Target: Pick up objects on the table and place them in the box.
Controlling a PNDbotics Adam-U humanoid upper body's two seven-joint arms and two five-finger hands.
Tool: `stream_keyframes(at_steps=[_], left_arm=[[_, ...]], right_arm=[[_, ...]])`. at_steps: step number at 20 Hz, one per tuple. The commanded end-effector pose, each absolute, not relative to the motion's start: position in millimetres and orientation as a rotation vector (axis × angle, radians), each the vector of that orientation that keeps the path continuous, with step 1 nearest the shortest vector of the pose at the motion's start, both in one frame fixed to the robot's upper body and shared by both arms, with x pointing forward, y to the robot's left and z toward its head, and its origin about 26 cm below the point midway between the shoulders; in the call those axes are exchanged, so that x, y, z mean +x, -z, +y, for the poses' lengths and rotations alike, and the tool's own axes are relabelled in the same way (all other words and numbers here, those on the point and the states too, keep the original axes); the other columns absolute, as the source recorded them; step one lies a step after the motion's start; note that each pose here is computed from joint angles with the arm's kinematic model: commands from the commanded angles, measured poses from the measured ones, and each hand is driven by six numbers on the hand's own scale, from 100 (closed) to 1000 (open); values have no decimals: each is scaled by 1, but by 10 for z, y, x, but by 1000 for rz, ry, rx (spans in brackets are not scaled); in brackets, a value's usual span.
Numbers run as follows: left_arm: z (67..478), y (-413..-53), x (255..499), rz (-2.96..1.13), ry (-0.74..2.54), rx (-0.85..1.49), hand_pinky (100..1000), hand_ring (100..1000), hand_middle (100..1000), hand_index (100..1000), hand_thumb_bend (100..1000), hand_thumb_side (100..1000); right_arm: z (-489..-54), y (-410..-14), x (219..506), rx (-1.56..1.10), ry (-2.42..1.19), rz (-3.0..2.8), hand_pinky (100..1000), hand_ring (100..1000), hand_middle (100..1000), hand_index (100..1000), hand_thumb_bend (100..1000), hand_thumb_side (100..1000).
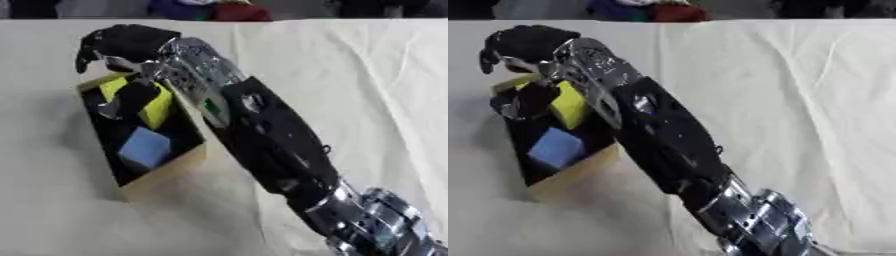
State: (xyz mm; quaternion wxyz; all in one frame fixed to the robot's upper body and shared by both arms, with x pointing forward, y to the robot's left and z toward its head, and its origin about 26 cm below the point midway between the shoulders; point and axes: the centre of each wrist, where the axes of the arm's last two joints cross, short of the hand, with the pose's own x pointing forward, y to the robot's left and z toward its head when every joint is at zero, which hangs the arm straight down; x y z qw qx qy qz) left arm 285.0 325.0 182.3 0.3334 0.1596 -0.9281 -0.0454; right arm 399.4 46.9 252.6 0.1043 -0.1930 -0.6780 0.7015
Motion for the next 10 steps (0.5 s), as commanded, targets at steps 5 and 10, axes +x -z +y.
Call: stream_keyframes(at_steps=[5,10], left_arm=[[3260,-1909,2832,-2450,149,431,590,659,786,802,100,665],[3266,-1911,2830,-2452,148,435,591,660,786,802,100,665]], right_arm=[[412,-2755,3948,-601,-2020,-2068,840,927,789,822,149,547],[222,-3031,3863,-633,-1847,-2199,839,917,782,824,100,588]])
